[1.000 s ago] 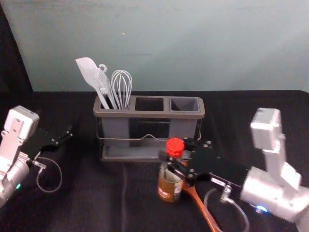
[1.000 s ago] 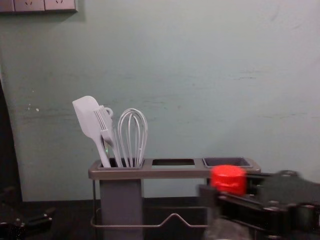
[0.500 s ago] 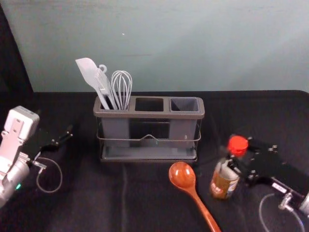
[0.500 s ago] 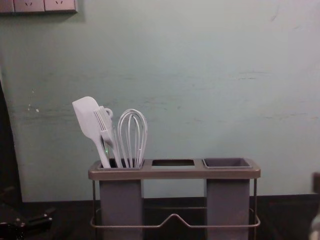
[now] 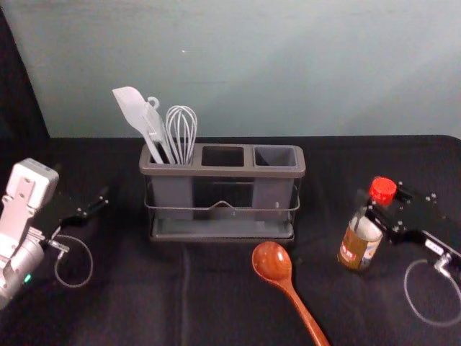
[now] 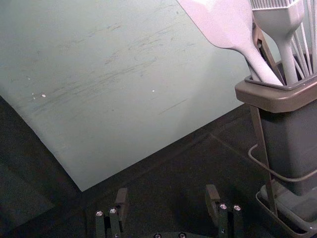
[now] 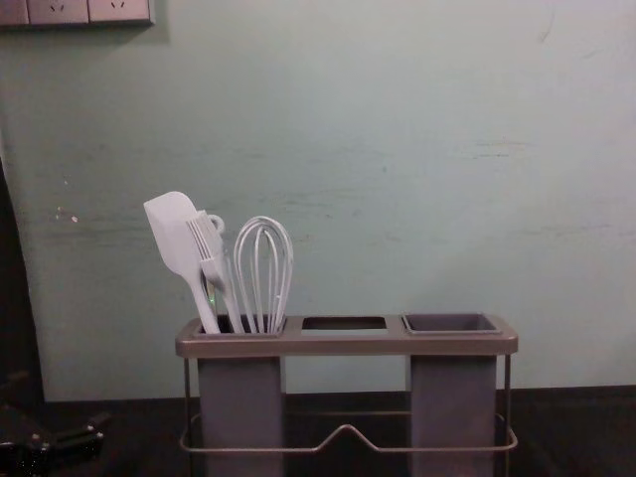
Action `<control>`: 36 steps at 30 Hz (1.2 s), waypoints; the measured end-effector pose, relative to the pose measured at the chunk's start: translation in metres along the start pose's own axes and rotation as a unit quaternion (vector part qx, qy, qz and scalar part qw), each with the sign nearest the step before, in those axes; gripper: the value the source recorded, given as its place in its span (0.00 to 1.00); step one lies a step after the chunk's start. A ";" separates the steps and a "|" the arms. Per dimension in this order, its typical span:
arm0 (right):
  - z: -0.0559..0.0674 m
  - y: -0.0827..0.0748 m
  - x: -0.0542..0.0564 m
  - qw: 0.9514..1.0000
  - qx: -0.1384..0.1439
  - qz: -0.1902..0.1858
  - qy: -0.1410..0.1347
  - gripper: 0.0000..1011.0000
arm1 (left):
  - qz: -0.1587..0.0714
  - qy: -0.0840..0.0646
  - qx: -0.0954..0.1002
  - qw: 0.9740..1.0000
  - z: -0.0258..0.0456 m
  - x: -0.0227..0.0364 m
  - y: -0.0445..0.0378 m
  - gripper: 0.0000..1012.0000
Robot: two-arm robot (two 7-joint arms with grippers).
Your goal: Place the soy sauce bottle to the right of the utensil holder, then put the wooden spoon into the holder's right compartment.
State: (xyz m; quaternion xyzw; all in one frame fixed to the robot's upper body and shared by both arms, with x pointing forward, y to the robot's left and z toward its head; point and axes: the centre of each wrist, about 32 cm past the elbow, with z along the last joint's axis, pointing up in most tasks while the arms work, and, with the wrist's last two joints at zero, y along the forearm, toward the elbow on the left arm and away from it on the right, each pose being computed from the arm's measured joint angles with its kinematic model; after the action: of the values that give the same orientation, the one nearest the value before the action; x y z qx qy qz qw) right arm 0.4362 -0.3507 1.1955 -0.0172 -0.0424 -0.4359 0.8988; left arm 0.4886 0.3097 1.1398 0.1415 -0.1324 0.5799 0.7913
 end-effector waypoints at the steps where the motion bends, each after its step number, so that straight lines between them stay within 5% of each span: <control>1: 0.000 0.002 0.002 1.000 -0.001 -0.001 0.001 0.38 | 0.000 0.000 0.000 1.000 0.0000 0.0000 0.0000 1.00; 15: 0.002 0.041 0.027 1.000 -0.006 -0.003 0.014 0.38 | 0.000 0.000 0.000 1.000 0.0000 0.0000 0.0000 1.00; 36: -0.002 0.085 0.038 0.999 -0.027 -0.007 0.024 0.38 | 0.000 0.000 0.000 1.000 0.0000 0.0000 0.0000 1.00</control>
State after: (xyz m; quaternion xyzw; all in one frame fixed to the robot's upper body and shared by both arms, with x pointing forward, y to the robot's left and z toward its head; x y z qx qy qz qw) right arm 0.5268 -0.3280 1.1974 -0.0301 -0.0090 -0.4431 0.8959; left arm 0.4886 0.3097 1.1398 0.1415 -0.1325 0.5799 0.7913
